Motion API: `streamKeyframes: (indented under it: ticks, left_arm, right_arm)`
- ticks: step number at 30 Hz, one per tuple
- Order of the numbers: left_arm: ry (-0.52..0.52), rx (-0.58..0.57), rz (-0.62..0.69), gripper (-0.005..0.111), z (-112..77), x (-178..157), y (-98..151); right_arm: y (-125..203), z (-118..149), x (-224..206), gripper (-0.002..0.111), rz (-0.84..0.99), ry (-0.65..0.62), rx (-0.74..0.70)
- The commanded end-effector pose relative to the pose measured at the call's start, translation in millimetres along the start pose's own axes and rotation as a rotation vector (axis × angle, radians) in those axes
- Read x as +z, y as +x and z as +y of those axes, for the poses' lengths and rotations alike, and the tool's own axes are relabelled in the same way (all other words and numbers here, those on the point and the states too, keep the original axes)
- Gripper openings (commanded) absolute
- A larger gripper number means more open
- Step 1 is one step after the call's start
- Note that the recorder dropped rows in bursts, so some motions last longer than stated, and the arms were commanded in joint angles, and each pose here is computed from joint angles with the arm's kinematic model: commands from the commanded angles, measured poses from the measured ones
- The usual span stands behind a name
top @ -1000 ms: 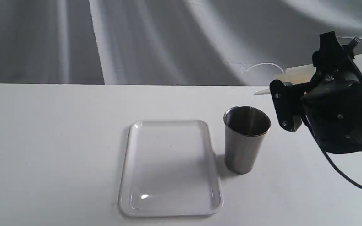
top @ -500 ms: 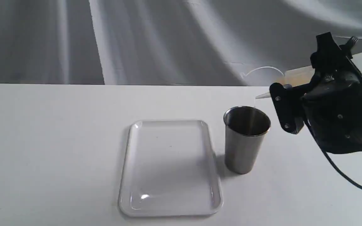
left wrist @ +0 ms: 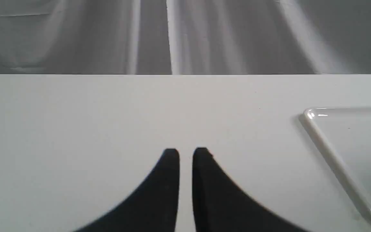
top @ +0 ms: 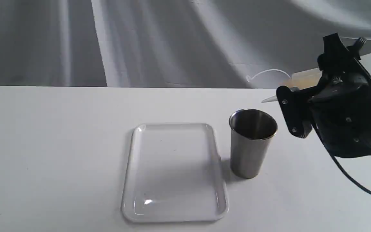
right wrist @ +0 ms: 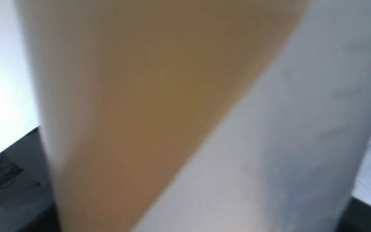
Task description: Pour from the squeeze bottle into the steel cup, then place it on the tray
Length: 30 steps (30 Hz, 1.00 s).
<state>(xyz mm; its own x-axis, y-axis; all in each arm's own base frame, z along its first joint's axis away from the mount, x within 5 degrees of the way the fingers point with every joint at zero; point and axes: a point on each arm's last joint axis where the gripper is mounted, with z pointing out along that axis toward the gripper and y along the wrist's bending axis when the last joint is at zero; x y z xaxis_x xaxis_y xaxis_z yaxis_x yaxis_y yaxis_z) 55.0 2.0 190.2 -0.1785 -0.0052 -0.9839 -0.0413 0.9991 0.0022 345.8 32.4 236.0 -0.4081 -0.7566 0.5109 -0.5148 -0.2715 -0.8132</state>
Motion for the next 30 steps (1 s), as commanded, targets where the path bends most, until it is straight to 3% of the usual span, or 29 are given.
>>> streamKeyframes:
  ticks: [1, 9, 17, 30]
  left_arm:
    - [-0.003, -0.005, -0.008, 0.008, 0.2, 0.2, 0.5]
    - [-0.003, -0.002, -0.008, 0.008, 0.2, 0.2, 0.5]
    - [-0.003, -0.002, -0.008, 0.008, 0.2, 0.2, 0.5]
    - [-0.003, -0.001, -0.008, 0.008, 0.2, 0.2, 0.5]
  right_arm:
    - [4.7, -6.9, -0.3, 0.0, 0.02, 0.038, 0.0]
    - [4.7, -6.9, -0.3, 0.0, 0.018, 0.039, 0.106]
    - [-0.9, 11.9, -1.3, 0.0, -0.026, -0.004, 0.143]
    - [1.3, 8.4, -7.4, 0.0, -0.09, -0.028, 0.558]
